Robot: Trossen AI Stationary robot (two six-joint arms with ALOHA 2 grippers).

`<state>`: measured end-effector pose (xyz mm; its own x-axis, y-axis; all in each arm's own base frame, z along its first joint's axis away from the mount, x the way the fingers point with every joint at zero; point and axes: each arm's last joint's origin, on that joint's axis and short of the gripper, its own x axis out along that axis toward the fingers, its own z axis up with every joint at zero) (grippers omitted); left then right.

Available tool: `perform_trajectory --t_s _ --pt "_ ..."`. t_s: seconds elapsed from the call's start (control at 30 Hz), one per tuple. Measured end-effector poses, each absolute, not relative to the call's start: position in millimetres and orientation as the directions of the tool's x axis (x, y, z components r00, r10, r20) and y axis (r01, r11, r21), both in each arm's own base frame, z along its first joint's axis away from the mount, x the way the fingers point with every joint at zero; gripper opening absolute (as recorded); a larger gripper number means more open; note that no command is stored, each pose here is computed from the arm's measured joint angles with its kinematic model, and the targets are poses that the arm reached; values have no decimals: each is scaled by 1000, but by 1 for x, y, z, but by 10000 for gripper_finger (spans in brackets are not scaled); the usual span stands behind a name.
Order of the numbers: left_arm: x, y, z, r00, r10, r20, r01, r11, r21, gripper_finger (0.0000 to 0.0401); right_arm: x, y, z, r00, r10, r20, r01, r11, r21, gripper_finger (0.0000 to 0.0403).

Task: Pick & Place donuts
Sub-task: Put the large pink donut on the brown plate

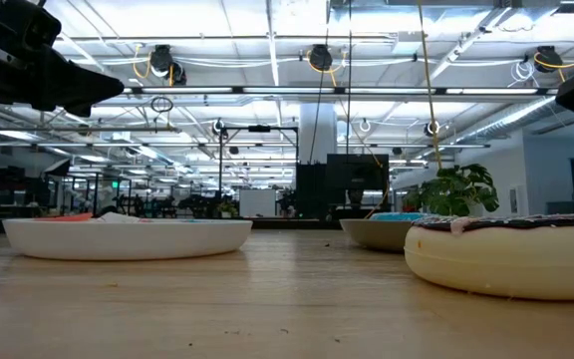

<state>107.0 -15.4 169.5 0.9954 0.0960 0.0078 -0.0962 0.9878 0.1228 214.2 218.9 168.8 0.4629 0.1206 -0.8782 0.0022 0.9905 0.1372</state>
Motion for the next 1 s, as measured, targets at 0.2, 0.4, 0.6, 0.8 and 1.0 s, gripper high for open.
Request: perform_trajectory --t_s 0.2,0.4,0.6,0.8,1.0 --pt "107 -15 169 995 96 7 -96 988 123 51 212 216 167 443 94 -892 7 994 108 210" --pt "107 -15 169 995 96 6 -96 988 123 51 214 217 154 413 57 -909 -8 998 59 210" --pt "107 -15 169 995 96 6 -96 988 123 51 218 219 136 371 18 -929 -4 1000 18 210" --pt "107 -15 169 995 96 6 -96 988 123 51 220 220 125 316 28 -948 -9 1000 27 209" --pt "107 -15 169 995 96 6 -96 988 123 51 221 216 132 322 56 -945 -1 998 59 146"
